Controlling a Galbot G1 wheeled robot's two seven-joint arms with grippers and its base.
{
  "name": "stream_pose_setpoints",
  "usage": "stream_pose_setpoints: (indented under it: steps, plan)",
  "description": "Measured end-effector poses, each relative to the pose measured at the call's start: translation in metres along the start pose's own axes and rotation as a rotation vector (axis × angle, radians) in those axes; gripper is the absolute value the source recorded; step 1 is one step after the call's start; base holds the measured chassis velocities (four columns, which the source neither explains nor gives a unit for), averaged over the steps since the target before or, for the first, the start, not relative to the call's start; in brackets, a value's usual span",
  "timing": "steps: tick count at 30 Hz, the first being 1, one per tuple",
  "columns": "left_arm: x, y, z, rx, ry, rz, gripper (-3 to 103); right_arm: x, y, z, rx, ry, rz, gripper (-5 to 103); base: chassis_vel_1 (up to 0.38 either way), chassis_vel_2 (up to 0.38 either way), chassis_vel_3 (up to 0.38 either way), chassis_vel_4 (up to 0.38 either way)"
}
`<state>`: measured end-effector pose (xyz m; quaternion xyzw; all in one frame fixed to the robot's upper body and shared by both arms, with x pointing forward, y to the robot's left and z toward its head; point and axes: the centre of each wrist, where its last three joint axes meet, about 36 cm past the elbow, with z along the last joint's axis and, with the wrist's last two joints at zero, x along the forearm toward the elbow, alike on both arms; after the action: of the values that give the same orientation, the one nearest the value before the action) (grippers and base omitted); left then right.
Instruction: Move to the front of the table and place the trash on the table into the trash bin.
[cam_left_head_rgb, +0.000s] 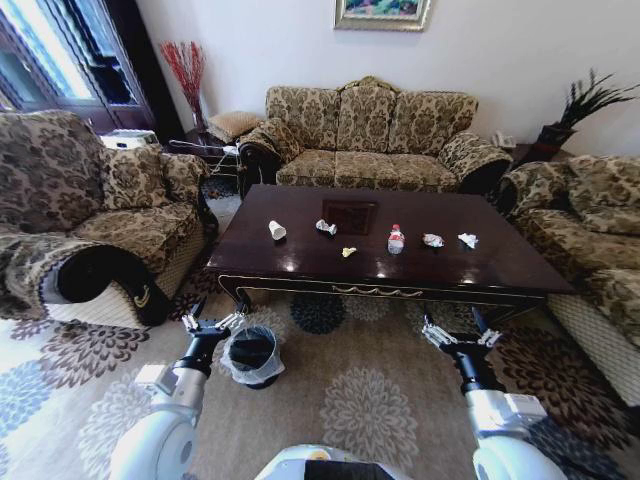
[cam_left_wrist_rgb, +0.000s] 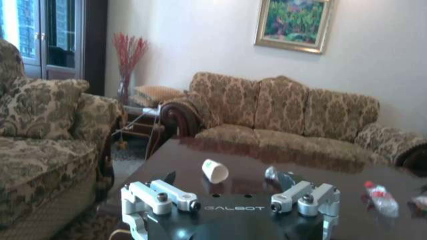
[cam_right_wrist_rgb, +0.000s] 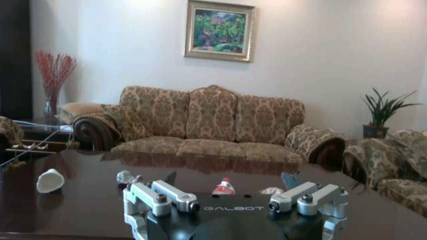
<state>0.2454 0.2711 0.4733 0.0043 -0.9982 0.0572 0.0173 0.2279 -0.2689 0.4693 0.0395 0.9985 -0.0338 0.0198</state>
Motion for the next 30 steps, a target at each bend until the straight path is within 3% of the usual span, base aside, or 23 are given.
stream_pose_setpoints:
  steps: [8, 17, 30]
  plan:
    - [-0.023, 0.03, 0.068, -0.037, 0.087, -0.053, 100, 0.002, -0.005, 0.0, 0.01, 0.009, 0.012, 100, -0.01, -0.013, 0.007, 0.001]
    - [-0.022, 0.032, 0.073, -0.037, 0.085, -0.049, 100, 0.002, -0.01, 0.001, 0.043, 0.032, 0.003, 100, 0.0, 0.0, 0.0, 0.0]
    - [-0.017, 0.026, 0.066, -0.03, 0.076, -0.037, 100, 0.0, 0.001, 0.003, 0.079, 0.034, -0.024, 100, 0.018, 0.022, -0.02, -0.017]
